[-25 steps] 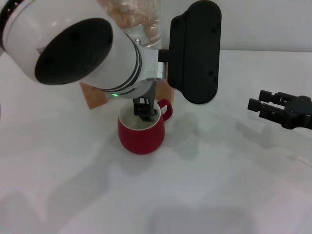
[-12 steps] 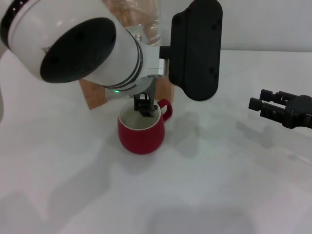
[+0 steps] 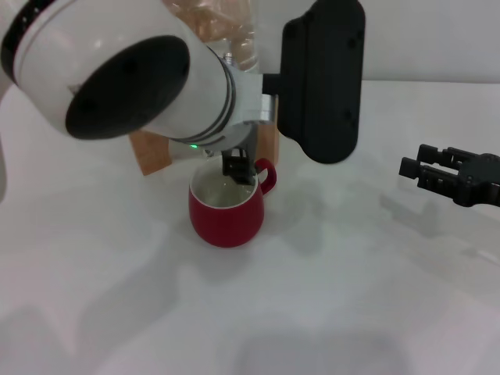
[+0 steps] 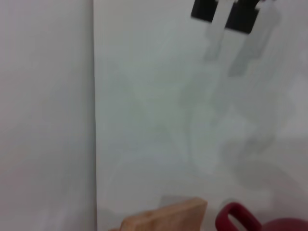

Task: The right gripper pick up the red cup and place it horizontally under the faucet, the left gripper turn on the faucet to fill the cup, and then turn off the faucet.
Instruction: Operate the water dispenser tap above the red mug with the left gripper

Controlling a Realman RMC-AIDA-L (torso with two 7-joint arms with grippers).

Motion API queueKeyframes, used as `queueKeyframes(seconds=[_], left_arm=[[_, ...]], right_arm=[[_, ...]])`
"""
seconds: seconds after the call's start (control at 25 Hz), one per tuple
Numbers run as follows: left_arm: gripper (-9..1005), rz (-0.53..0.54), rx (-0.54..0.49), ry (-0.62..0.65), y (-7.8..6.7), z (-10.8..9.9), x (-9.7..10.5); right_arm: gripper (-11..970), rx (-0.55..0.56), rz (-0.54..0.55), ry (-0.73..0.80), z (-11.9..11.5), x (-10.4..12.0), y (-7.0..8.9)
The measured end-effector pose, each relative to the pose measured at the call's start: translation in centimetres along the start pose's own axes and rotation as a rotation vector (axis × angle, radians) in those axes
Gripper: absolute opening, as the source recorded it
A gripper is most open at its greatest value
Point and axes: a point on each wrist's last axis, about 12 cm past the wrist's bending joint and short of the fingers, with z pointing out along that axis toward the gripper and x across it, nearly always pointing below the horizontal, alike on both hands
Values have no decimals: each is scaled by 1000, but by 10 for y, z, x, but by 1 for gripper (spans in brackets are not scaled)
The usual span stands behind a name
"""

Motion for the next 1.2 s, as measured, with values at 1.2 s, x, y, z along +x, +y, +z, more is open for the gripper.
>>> queueKeyframes(seconds=[1.2], left_arm=[[888, -729, 41, -450, -29, -30, 72]], right_arm=[[558, 0, 1, -5, -4, -2, -2]])
